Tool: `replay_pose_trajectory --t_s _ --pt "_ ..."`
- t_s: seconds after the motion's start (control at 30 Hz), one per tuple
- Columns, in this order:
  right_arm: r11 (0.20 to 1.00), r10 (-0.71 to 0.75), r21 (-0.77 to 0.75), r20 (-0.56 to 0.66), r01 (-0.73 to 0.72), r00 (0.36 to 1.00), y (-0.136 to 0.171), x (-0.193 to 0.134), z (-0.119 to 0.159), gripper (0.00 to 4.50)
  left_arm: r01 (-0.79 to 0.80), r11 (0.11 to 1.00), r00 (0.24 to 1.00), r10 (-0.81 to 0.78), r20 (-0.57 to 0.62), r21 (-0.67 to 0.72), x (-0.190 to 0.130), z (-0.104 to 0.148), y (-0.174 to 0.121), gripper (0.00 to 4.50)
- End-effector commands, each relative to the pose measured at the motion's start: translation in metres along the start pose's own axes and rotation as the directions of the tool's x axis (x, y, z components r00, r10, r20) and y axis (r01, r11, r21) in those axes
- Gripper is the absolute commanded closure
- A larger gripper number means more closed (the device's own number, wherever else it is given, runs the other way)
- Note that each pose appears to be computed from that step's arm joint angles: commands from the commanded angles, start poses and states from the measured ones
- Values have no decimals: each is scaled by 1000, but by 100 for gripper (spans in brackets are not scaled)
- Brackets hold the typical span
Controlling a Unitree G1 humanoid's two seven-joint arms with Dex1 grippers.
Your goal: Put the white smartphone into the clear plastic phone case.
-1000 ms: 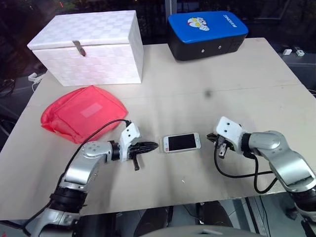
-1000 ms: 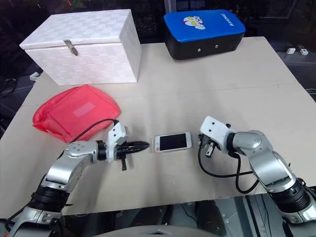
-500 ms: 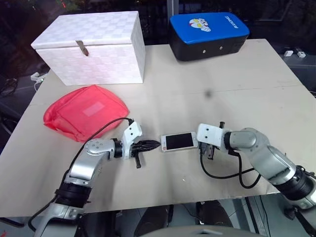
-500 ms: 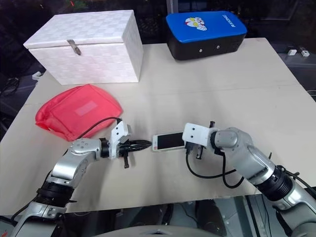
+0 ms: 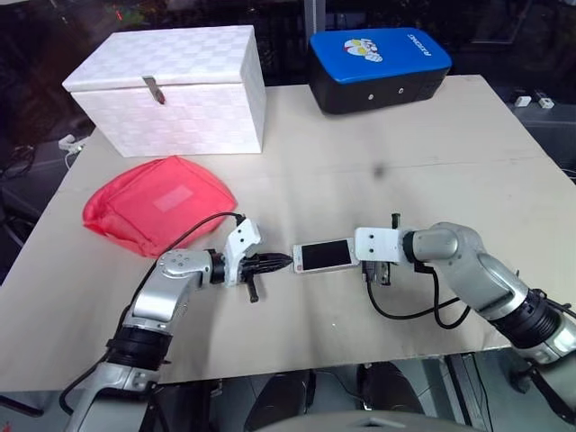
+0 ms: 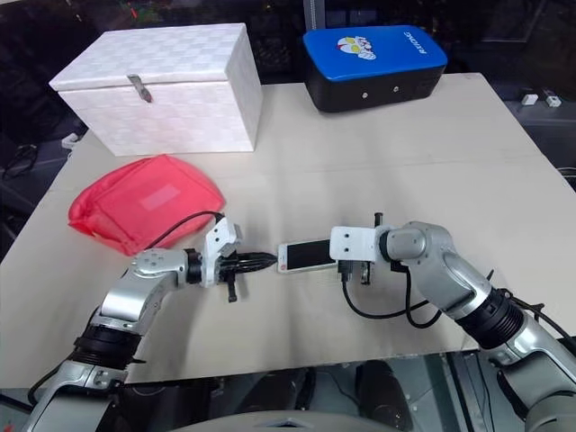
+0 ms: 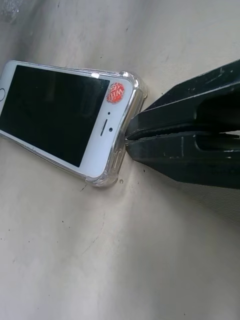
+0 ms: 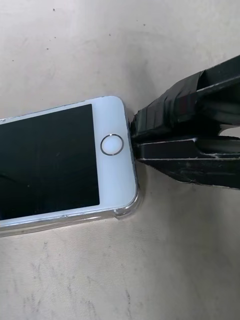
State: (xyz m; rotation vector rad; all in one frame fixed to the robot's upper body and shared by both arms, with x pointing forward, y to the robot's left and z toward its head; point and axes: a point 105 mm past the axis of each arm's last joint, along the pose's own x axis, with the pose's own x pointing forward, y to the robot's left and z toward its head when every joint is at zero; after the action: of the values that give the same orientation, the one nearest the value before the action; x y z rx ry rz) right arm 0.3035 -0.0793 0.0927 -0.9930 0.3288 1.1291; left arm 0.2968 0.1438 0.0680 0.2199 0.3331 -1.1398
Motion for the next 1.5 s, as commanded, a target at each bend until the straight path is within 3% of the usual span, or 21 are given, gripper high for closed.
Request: replay_pose_trajectory --t_s 0.03,0.3,0.53,0.83,1.0,1.17,1.5 --pt "1000 26 -1 116 -26 993 6 -5 22 450 -5 1000 1000 5 26 11 5 8 0 445" --pt "960 -147 262 178 98 973 -7 -36 7 450 -21 1000 997 21 70 6 -29 24 10 445" --pt "923 -199 373 251 95 947 -9 -44 16 450 59 998 993 -59 103 4 -6 41 -1 445" --pt "904 -187 424 264 60 946 -9 -30 24 450 65 998 998 -65 -1 12 21 18 -1 445" --pt "908 -110 419 231 3 967 -3 -11 22 450 48 999 998 -47 -34 11 22 8 1 445" --pt "857 53 508 89 -91 995 12 11 -6 450 43 999 999 -42 -24 20 24 9 0 445" --pt "827 272 514 -8 -229 962 37 26 -32 450 41 999 999 -40 -16 17 27 7 -7 445"
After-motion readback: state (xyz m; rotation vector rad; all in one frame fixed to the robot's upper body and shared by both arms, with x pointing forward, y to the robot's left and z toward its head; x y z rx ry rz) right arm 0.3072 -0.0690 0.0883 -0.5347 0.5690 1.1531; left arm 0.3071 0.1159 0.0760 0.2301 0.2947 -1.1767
